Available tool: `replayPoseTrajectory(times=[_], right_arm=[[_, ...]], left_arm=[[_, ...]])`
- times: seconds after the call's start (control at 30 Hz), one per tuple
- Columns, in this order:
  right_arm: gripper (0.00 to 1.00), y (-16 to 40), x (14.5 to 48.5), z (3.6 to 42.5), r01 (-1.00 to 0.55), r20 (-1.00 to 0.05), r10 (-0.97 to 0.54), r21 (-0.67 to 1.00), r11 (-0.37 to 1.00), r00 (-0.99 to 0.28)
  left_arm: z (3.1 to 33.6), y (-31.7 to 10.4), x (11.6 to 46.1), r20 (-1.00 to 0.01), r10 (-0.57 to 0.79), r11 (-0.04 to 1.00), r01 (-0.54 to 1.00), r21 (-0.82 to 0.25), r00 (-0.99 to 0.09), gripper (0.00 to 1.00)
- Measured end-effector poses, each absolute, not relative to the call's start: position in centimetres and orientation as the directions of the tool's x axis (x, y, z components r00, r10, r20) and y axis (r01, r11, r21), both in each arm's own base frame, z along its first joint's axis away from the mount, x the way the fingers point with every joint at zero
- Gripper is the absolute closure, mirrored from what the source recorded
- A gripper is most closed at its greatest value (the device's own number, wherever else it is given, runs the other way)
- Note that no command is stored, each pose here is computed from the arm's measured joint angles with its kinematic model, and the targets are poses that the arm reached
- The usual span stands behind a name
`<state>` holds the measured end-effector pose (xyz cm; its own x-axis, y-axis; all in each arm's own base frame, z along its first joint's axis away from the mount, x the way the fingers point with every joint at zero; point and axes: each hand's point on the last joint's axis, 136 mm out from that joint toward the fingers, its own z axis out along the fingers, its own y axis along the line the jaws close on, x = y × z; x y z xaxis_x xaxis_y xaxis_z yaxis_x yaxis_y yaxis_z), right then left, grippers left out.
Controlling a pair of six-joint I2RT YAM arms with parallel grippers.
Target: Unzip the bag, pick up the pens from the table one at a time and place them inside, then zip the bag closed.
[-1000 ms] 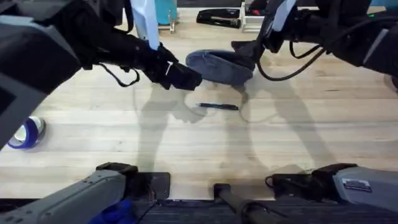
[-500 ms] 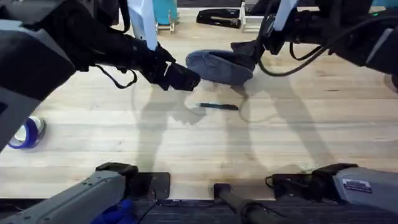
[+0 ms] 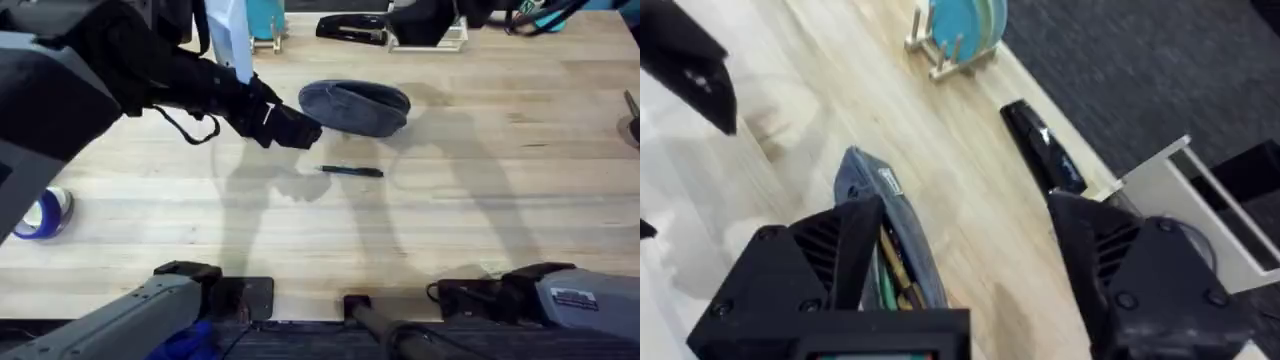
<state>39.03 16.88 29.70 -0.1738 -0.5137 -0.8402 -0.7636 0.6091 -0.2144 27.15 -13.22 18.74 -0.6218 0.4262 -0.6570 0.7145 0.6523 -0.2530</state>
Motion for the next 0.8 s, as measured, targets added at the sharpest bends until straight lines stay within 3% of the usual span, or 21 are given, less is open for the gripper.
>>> replayPoseTrajectory(times=[0.1,0.17,0.27,0.37,0.43,0.8], right_arm=[[0.036,17.2,39.0,31.2,-0.76,-0.851,-0.5,-0.216,0.612,-0.161],[0.169,17.8,38.9,32.1,-0.764,-0.857,-0.496,-0.224,0.605,-0.141],[0.489,18.9,38.7,32.6,-0.777,-0.861,-0.492,-0.223,0.589,-0.126],[0.916,20.1,38.7,32.2,-0.792,-0.861,-0.492,-0.207,0.574,-0.131],[0.968,20.6,38.8,31.6,-0.802,-0.857,-0.495,-0.194,0.565,-0.142],[0.973,20.5,37.8,25.1,-0.828,-0.753,-0.561,-0.04,0.559,-0.343]], left_arm=[[18.7,-13.2,27.1,-0.657,0.426,0.652,0.714,-0.253,-0.622,0.006],[18.7,-13.2,27.1,-0.657,0.426,0.652,0.714,-0.253,-0.622,0.006],[18.7,-13.2,27.1,-0.657,0.426,0.652,0.714,-0.253,-0.622,0.006],[18.7,-13.2,27.1,-0.657,0.426,0.652,0.714,-0.253,-0.622,0.006],[18.7,-13.2,27.1,-0.657,0.426,0.652,0.714,-0.253,-0.622,0.006],[18.7,-13.2,27.1,-0.657,0.426,0.652,0.714,-0.253,-0.622,0.006]])
